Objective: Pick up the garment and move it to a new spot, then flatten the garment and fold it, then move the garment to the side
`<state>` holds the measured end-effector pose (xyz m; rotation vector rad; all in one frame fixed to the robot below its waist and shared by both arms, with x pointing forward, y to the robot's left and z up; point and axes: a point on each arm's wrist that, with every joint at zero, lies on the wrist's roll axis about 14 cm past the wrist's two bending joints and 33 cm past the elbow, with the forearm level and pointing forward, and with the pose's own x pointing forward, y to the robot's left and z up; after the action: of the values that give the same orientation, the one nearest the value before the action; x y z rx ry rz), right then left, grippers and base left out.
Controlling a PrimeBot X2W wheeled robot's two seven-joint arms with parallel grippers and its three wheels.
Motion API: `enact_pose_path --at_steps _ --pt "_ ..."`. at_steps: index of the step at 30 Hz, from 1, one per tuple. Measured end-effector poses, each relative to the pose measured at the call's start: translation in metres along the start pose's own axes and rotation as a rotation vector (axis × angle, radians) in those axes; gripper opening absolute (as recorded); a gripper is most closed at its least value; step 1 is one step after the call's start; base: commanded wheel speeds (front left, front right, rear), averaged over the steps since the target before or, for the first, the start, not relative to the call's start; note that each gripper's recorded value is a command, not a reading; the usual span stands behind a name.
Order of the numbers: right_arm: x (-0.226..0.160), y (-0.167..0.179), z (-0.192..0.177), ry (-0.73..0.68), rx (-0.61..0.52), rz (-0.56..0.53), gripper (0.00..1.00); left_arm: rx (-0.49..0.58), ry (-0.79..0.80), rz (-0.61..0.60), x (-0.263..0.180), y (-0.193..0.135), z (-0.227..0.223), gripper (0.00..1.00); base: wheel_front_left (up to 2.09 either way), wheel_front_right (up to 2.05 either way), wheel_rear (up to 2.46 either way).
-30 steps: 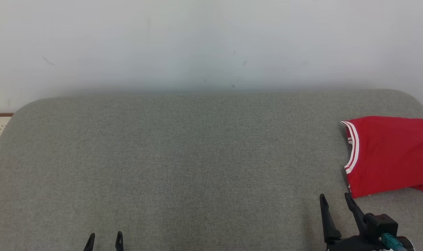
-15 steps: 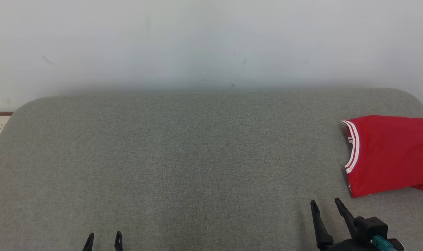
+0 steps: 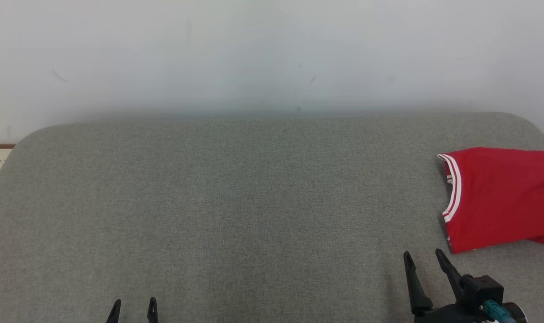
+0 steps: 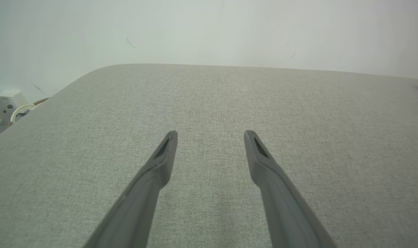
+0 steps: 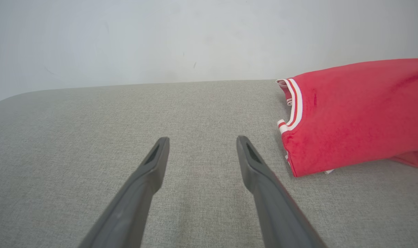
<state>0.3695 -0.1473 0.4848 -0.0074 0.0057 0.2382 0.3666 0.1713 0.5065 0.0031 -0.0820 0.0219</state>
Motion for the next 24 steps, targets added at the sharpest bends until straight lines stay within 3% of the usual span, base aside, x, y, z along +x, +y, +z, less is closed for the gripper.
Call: enact_pose_path --at_steps 24 --pt "-0.006 -0.013 0.009 -0.026 -0.029 -0.041 1.00 -0.019 -0.005 -0.052 0.011 -0.019 0.001 1.00 0.00 0.00 0.00"
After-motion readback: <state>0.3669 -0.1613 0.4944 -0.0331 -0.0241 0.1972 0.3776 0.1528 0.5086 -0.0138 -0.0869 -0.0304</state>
